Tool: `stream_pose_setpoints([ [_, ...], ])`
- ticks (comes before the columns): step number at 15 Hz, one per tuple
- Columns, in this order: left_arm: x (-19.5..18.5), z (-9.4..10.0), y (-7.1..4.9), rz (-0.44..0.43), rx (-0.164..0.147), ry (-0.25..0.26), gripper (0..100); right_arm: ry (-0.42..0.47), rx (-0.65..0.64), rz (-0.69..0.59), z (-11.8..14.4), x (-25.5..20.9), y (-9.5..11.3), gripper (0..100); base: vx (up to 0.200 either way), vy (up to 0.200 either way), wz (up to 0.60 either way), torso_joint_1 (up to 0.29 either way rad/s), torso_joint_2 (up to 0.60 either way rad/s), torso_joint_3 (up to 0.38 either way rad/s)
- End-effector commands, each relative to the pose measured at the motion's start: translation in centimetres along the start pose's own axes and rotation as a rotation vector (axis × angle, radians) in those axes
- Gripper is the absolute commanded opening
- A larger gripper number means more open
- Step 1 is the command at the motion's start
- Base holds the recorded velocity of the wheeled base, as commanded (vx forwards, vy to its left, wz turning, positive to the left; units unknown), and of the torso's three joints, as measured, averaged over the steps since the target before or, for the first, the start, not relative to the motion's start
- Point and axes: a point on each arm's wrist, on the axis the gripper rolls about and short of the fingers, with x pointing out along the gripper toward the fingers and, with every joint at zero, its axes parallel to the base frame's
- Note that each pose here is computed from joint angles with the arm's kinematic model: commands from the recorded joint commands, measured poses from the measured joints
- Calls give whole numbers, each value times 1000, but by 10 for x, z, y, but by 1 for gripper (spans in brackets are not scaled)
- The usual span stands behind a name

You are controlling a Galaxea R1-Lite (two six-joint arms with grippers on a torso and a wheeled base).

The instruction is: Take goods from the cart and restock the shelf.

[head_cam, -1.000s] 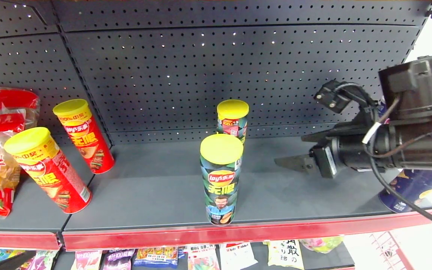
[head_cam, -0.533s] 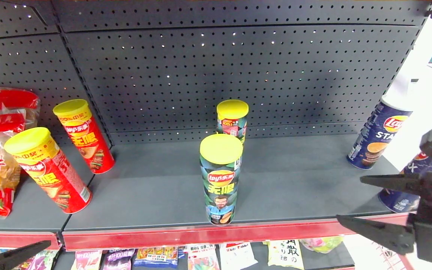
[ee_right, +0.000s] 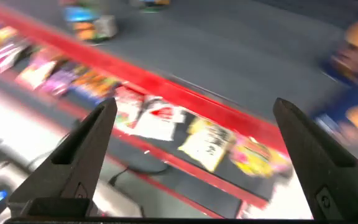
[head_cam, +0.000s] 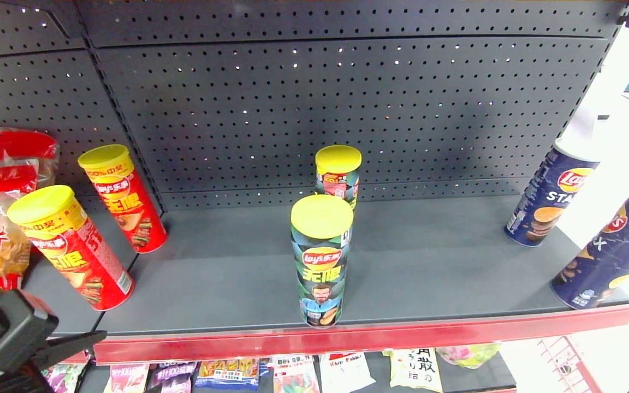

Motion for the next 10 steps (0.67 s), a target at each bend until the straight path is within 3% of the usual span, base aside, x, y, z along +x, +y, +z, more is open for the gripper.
stream_pose_setpoints([
  [1, 21, 17, -1, -4, -21, 33, 100, -37, 74, -186, -9, -11, -1, 100, 0, 0, 0, 0, 0, 0],
  [4, 37, 26, -1, -4, -22, 8, 100, 5, 129, -377, -14, -9, -3, 100, 0, 0, 0, 0, 0, 0],
  [7, 39, 29, 0, 6, -28, 2, 100, 13, 152, -473, -20, -12, -1, 100, 0, 0, 0, 0, 0, 0],
  [10, 39, 27, 0, 6, -27, 5, 100, 9, 154, -524, -58, -23, 12, 100, 0, 0, 0, 0, 0, 0],
])
